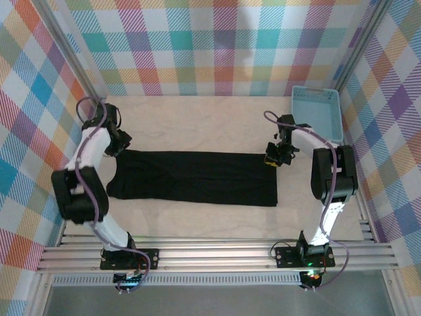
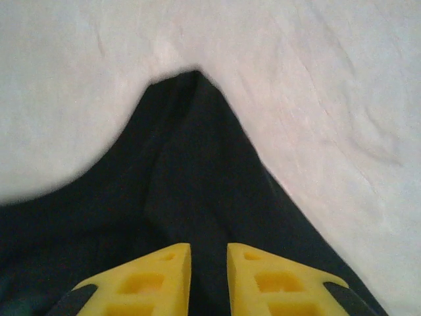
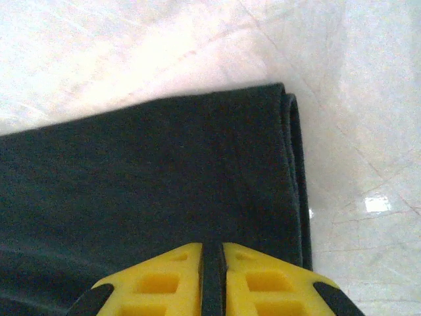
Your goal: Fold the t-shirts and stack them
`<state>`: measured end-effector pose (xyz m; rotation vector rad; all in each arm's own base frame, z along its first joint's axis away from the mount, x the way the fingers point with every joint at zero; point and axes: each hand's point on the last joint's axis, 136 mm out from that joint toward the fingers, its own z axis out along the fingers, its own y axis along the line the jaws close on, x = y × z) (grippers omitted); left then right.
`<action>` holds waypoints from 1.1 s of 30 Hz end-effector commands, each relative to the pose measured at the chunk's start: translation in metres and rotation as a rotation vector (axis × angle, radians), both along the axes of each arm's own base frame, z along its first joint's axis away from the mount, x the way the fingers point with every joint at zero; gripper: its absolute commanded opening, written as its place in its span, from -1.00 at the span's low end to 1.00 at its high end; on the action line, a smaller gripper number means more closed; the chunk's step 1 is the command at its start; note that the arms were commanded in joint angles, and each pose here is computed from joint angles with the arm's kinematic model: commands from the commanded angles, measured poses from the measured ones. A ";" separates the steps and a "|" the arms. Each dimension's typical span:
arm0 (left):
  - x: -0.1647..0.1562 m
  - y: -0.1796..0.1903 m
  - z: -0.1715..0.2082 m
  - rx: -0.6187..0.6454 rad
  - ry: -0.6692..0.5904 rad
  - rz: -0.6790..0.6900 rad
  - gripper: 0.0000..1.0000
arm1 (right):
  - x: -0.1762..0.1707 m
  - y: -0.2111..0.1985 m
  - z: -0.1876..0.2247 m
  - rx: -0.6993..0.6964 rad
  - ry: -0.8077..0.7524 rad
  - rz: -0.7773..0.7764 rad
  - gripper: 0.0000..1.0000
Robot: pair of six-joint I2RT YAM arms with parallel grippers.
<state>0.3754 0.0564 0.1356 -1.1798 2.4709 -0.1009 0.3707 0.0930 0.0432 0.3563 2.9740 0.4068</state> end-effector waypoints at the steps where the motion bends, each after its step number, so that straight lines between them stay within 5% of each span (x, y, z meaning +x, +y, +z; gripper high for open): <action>1: -0.059 -0.039 -0.038 -0.186 0.112 0.078 -0.69 | 0.001 0.006 0.007 0.009 -0.021 0.048 -0.68; 5: -0.066 -0.069 -0.061 -0.288 0.158 0.094 -0.80 | 0.008 0.009 -0.001 0.014 0.014 0.054 -0.68; 9: -0.046 -0.062 -0.081 -0.251 0.207 0.115 -0.85 | 0.007 0.005 -0.013 -0.017 0.069 0.044 -0.69; 19: 0.054 -0.069 -0.131 -0.157 0.326 -0.013 -0.87 | -0.061 -0.007 -0.026 -0.215 0.274 0.062 -0.67; 25: 0.158 -0.143 -0.104 -0.073 0.183 -0.158 -0.84 | -0.141 0.034 -0.035 -0.177 0.329 0.077 -0.66; 33: 0.250 -0.297 -0.079 -0.386 -0.223 -0.361 -0.75 | -0.185 0.118 -0.043 0.048 0.327 0.048 -0.67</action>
